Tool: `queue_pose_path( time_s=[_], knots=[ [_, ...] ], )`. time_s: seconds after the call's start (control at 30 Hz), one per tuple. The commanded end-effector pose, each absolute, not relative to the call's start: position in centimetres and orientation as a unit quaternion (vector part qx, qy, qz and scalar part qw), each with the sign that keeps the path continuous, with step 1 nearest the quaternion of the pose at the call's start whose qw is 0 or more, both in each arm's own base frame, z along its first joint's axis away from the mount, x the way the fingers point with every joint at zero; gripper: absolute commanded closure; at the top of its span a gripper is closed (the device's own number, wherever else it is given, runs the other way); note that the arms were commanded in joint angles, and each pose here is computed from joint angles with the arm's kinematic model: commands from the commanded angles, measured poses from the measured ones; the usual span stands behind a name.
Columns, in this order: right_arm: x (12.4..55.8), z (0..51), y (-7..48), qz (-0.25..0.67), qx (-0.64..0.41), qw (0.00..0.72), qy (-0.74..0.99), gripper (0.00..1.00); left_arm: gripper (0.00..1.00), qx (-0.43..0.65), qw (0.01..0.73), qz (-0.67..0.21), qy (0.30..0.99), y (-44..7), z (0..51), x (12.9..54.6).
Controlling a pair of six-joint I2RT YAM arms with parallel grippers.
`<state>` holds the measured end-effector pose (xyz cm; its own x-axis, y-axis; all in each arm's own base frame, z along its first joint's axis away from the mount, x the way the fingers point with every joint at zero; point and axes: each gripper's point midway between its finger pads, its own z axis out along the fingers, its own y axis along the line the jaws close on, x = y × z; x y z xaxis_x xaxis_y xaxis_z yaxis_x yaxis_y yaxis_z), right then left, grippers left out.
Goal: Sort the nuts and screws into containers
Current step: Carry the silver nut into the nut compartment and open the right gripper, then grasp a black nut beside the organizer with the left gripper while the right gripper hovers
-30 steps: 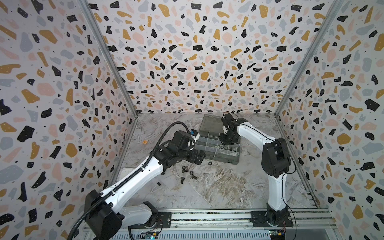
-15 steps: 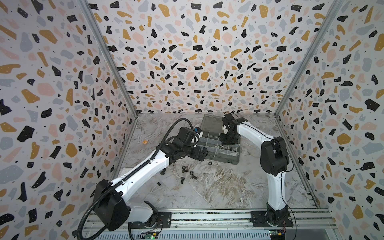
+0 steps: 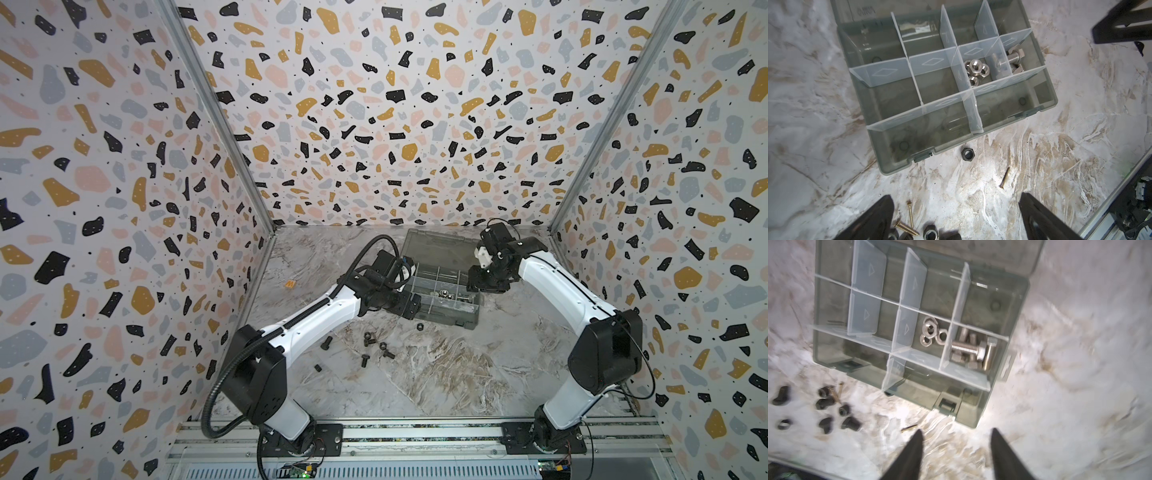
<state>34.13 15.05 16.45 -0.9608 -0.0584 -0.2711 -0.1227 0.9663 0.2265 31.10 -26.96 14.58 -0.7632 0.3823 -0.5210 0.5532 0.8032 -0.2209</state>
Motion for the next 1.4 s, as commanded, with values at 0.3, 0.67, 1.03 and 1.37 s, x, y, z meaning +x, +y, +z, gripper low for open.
queue_pose_path(
  time_s=[0.3,0.67,1.03,1.37],
  knots=[
    [31.0,16.3,14.6,0.188,-0.053,0.130,0.972,0.01,0.15,0.235,0.179,-0.154,0.943,-30.8,9.4,31.5],
    [31.7,17.5,13.0,0.148,-0.014,0.163,0.975,0.03,0.33,0.236,0.179,-0.123,0.947,-29.5,6.4,30.8],
    [32.2,18.7,12.1,0.122,-0.011,0.171,0.978,0.04,0.35,0.232,0.184,-0.125,0.947,-30.6,4.7,31.4],
    [31.4,18.6,11.4,0.109,-0.003,0.171,0.979,0.04,0.40,0.236,0.181,-0.115,0.948,-31.2,3.3,31.5]
  ],
)
